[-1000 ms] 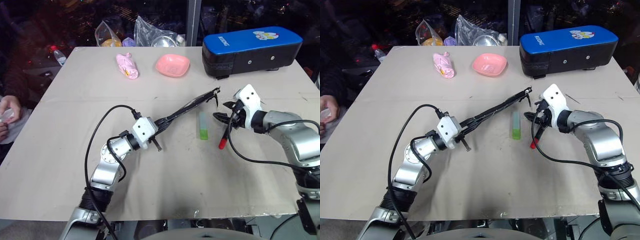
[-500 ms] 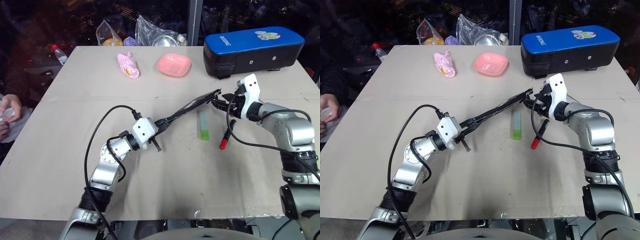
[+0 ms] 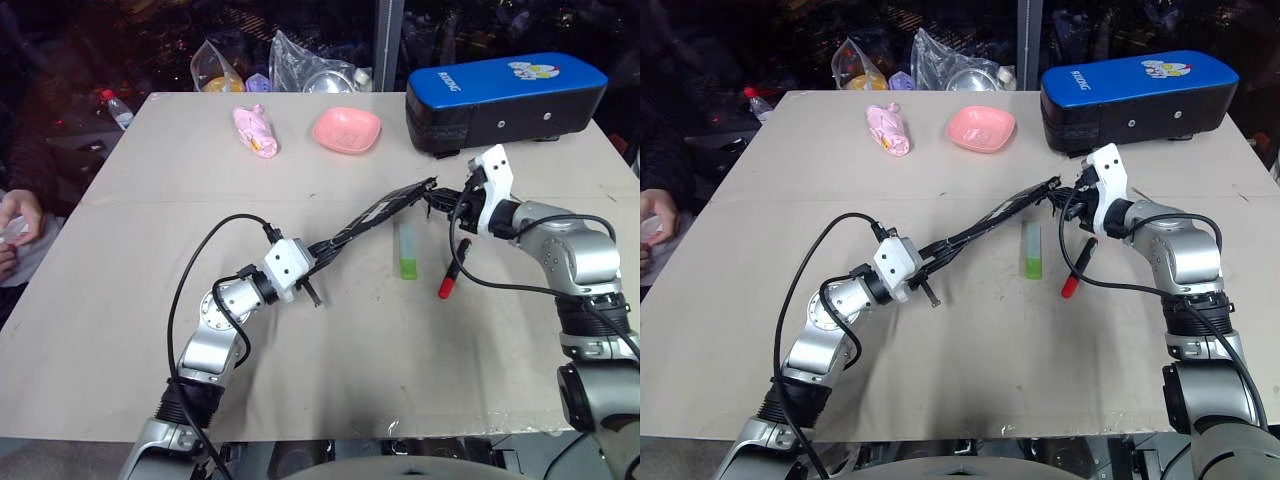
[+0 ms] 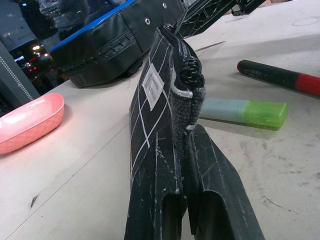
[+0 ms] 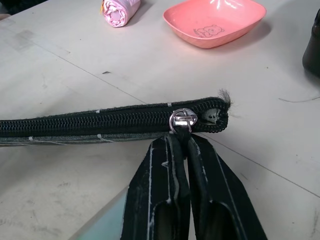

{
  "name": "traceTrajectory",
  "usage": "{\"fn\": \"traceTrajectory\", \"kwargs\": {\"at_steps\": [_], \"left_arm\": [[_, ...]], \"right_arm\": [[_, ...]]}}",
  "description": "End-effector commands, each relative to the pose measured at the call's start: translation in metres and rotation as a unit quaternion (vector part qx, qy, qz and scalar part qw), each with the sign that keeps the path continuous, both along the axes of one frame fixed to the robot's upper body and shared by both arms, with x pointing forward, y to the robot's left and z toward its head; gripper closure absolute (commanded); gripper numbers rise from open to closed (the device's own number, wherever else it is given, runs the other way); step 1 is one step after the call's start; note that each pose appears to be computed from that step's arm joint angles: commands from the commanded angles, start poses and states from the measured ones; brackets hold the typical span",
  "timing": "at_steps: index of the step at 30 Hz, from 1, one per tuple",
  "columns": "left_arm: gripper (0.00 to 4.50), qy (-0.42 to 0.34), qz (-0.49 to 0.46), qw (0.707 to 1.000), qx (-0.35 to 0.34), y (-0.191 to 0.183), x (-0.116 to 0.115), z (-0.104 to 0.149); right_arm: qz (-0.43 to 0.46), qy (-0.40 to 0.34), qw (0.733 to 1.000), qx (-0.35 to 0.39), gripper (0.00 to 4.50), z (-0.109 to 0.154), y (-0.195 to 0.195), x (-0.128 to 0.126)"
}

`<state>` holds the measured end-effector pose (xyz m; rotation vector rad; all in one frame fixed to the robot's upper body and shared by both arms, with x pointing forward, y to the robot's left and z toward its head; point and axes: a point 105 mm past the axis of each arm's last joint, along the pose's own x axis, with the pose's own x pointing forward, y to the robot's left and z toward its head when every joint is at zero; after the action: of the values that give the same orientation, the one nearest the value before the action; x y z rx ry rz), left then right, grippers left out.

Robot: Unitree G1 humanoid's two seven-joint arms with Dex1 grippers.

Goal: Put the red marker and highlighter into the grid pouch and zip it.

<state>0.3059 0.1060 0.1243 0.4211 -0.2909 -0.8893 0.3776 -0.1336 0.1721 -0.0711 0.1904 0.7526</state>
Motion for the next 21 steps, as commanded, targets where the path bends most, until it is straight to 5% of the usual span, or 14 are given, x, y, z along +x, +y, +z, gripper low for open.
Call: {"fn": "traceTrajectory", "kwargs": {"at_steps": [1, 21], "left_arm": [[4.5, -0.025, -0.002, 1.0, -0.004, -0.002, -0.003, 0.014], [4.5, -0.034, 0.039, 0.998, -0.036, -0.004, 0.006, 0.022]], "right_arm": [[0.02, -0.032, 0.999, -0.011, 4.41, 0.014, 0.004, -0.006], [0.089, -0.05, 0.994, -0.044, 4.41, 0.016, 0.041, -0.032]]}}
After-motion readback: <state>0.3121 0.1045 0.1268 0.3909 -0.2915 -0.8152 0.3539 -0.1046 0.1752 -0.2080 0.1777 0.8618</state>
